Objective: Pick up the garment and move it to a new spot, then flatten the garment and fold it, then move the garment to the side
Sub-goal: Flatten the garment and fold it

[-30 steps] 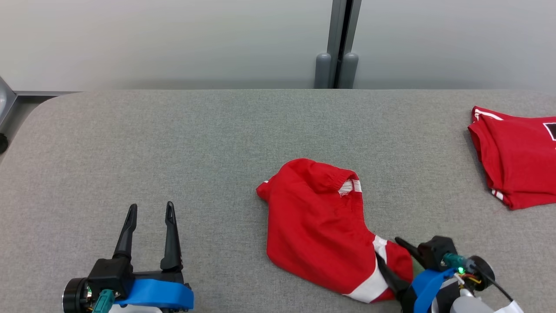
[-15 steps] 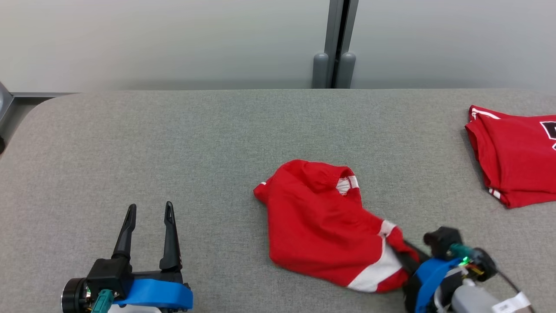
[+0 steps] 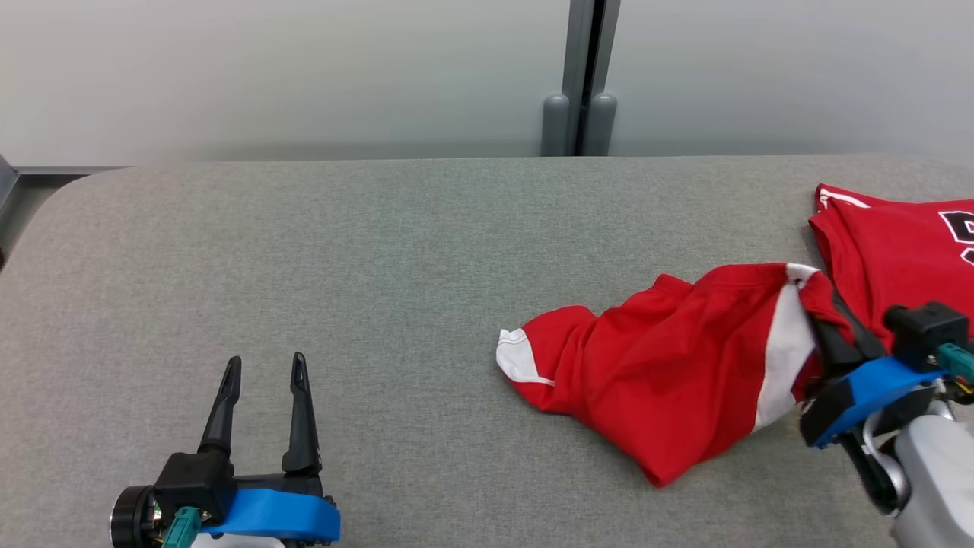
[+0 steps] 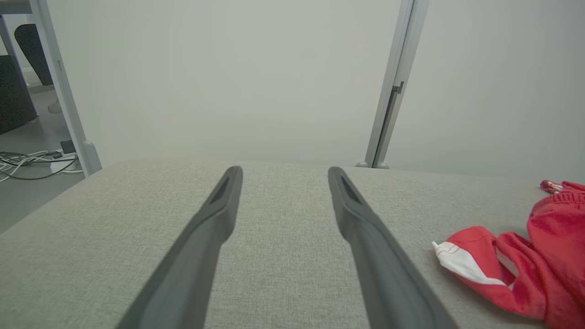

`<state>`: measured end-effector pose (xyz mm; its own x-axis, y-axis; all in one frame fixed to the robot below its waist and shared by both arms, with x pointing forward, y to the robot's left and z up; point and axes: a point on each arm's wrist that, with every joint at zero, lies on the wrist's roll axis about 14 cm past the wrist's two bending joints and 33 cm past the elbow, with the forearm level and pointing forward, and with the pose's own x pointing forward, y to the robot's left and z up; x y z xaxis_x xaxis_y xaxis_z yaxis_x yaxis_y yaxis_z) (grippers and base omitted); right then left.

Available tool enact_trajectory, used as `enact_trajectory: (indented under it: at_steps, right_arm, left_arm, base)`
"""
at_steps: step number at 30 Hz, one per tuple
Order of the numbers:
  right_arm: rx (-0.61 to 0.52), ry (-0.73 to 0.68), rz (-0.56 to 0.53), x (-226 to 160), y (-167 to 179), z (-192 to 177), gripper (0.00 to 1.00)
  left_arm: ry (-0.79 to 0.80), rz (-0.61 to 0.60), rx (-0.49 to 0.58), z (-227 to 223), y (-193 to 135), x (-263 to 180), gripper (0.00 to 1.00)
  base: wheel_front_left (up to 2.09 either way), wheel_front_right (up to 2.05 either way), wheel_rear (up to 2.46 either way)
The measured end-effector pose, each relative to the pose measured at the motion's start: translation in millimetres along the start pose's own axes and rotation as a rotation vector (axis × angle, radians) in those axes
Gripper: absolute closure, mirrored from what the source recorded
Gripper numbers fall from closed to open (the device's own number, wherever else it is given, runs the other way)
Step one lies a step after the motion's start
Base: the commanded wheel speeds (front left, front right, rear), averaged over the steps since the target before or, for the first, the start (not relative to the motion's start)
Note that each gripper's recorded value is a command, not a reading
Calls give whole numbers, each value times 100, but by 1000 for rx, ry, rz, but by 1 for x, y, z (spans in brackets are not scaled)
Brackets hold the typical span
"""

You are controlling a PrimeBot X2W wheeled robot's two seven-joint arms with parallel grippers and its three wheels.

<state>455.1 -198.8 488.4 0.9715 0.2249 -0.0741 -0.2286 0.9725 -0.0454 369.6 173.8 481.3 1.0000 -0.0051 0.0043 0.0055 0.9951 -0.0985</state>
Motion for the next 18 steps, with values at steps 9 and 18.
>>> enact_trajectory:
  at_steps: [9, 18]
  right_arm:
    - [28, -103, 239, 27, 102, 31, 100]
    - [66, -100, 567, 36, 245, 41, 100]
  left_arm:
    - [-15, 46, 3, 6, 14, -10, 0]
    - [-22, 125, 0, 9, 37, -24, 0]
  base:
    - [0, 0, 0]
    - [0, 0, 0]
